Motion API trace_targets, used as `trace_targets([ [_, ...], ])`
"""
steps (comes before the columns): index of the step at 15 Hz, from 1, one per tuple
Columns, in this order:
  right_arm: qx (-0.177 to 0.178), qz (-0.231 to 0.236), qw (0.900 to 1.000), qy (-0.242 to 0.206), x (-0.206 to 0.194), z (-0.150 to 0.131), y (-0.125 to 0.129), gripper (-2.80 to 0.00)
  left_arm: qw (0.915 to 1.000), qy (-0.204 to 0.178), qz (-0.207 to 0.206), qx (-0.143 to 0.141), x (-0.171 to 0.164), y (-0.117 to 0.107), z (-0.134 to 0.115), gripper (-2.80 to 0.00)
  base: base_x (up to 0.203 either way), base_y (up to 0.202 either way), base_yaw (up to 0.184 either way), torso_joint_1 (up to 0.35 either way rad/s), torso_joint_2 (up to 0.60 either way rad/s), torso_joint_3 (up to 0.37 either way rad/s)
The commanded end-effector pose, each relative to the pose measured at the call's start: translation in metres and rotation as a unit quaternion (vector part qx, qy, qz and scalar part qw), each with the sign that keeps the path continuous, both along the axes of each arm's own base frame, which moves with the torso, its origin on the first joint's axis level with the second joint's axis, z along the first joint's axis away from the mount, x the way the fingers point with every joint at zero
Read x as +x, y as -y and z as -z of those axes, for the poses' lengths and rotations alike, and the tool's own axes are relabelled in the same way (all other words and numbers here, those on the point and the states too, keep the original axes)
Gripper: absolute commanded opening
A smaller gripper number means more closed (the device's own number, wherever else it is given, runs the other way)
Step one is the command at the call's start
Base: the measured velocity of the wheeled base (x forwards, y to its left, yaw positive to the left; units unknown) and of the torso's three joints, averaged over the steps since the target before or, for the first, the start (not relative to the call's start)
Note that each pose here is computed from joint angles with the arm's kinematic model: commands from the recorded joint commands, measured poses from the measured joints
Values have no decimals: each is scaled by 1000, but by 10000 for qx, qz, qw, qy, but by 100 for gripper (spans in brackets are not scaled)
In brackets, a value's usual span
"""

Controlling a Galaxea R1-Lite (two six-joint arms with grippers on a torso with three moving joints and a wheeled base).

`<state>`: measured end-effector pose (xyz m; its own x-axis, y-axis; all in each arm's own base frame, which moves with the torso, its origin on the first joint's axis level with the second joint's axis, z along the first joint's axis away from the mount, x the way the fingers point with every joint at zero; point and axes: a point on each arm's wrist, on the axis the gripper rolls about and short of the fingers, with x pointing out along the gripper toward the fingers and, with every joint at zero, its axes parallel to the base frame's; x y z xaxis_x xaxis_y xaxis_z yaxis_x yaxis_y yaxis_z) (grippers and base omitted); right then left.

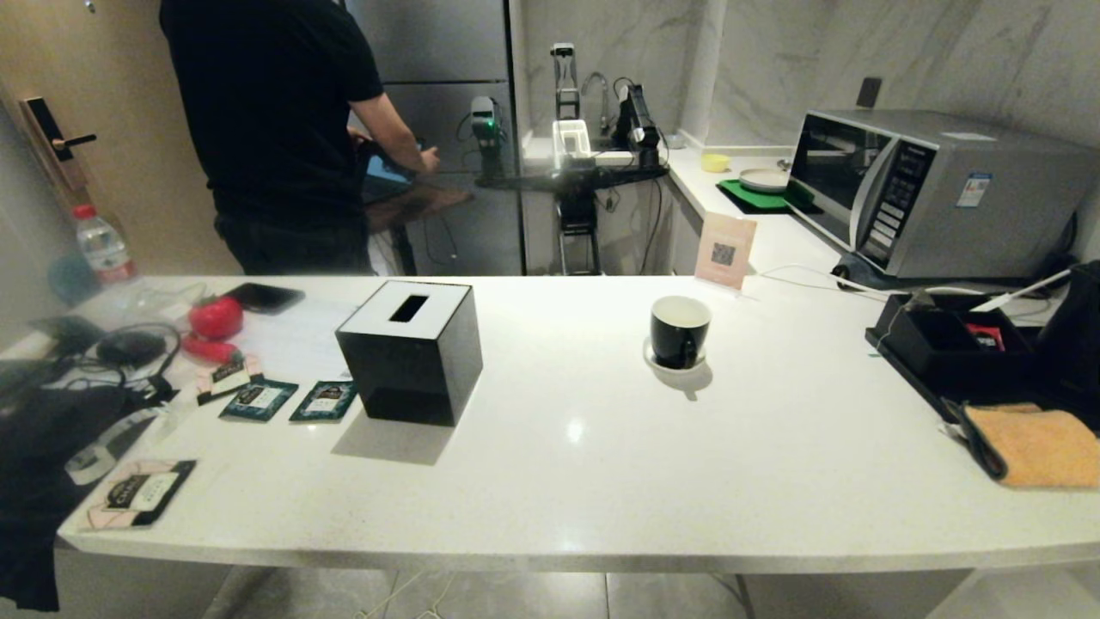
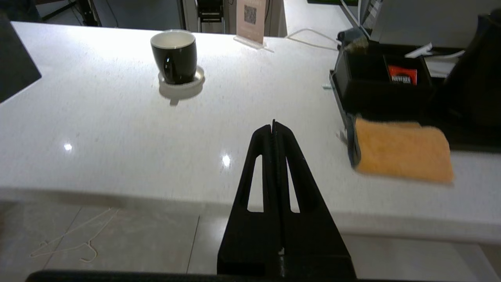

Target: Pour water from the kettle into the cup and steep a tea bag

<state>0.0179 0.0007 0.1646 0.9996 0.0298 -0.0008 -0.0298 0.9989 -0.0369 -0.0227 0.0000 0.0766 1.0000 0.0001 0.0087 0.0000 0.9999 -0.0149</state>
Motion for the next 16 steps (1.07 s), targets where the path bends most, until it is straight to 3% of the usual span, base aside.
trace_targets([
  [1, 1, 5, 9988, -485, 42, -10, 0, -280, 10000, 2, 0, -2, 0, 0, 0, -280, 0, 0, 0, 0, 0, 0],
  [6, -5, 145, 9994, -317, 119, -39, 1, -280, 10000, 2, 0, -2, 0, 0, 0, -280, 0, 0, 0, 0, 0, 0],
  [13, -9, 996, 9946, 280, 201, -79, 5, -280, 10000, 2, 0, -2, 0, 0, 0, -280, 0, 0, 0, 0, 0, 0],
  [16, -55, 1307, 9912, 211, 222, -79, 7, -280, 10000, 2, 0, -2, 0, 0, 0, -280, 0, 0, 0, 0, 0, 0],
])
